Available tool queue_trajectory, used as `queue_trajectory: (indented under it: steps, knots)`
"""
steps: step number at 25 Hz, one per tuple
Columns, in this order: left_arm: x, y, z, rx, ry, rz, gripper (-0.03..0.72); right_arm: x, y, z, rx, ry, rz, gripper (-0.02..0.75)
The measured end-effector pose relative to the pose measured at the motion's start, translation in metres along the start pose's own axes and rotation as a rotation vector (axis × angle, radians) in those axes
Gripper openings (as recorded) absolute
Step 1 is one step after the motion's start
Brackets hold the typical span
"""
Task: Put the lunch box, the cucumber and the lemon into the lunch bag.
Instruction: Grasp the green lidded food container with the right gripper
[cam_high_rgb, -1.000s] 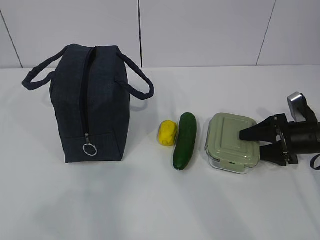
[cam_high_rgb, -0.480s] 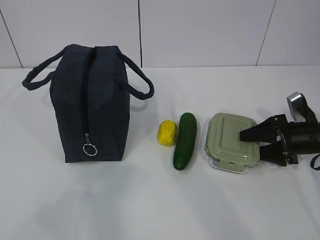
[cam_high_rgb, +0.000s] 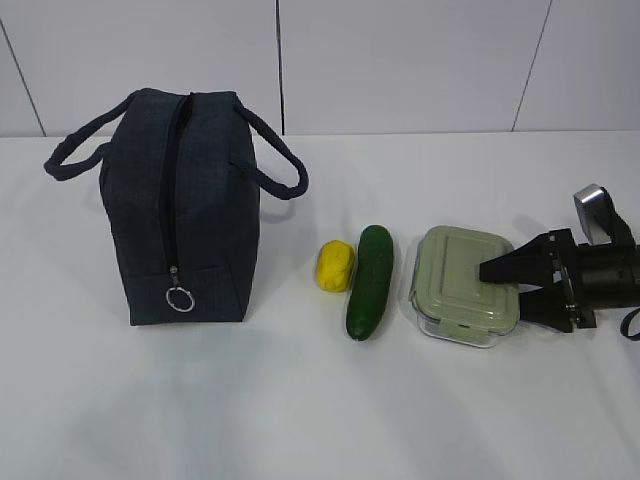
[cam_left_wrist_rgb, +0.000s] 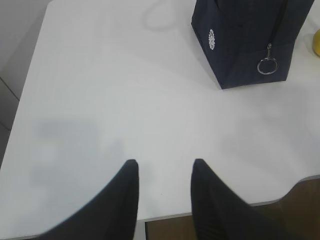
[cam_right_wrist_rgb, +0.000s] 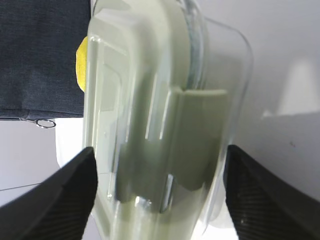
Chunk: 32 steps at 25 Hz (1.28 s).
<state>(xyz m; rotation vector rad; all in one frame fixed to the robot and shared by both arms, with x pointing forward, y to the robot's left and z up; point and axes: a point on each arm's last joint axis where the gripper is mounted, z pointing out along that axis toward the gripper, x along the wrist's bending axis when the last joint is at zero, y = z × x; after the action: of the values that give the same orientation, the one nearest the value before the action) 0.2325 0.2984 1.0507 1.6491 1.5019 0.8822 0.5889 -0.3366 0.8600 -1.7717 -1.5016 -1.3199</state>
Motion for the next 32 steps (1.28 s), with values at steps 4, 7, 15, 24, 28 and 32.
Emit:
queue_trajectory:
  steps: [4, 7, 15, 24, 28, 32]
  knots:
    - [0.0000, 0.0000, 0.0000, 0.000, 0.000, 0.000, 0.239, 0.0000, 0.0000, 0.0000, 0.000, 0.000, 0.000, 0.582]
    - [0.0000, 0.0000, 0.0000, 0.000, 0.000, 0.000, 0.239, 0.0000, 0.0000, 0.0000, 0.000, 0.000, -0.002, 0.583]
    - [0.0000, 0.0000, 0.0000, 0.000, 0.000, 0.000, 0.239, 0.0000, 0.0000, 0.0000, 0.000, 0.000, -0.002, 0.582]
    - [0.0000, 0.0000, 0.0000, 0.000, 0.000, 0.000, 0.239, 0.0000, -0.0001, 0.0000, 0.002, -0.001, -0.003, 0.525]
    - [0.0000, 0.0000, 0.0000, 0.000, 0.000, 0.000, 0.239, 0.0000, -0.0001, 0.0000, 0.002, -0.001, -0.003, 0.459]
    - [0.0000, 0.0000, 0.0000, 0.000, 0.000, 0.000, 0.239, 0.0000, -0.0001, 0.0000, 0.002, -0.001, -0.003, 0.446]
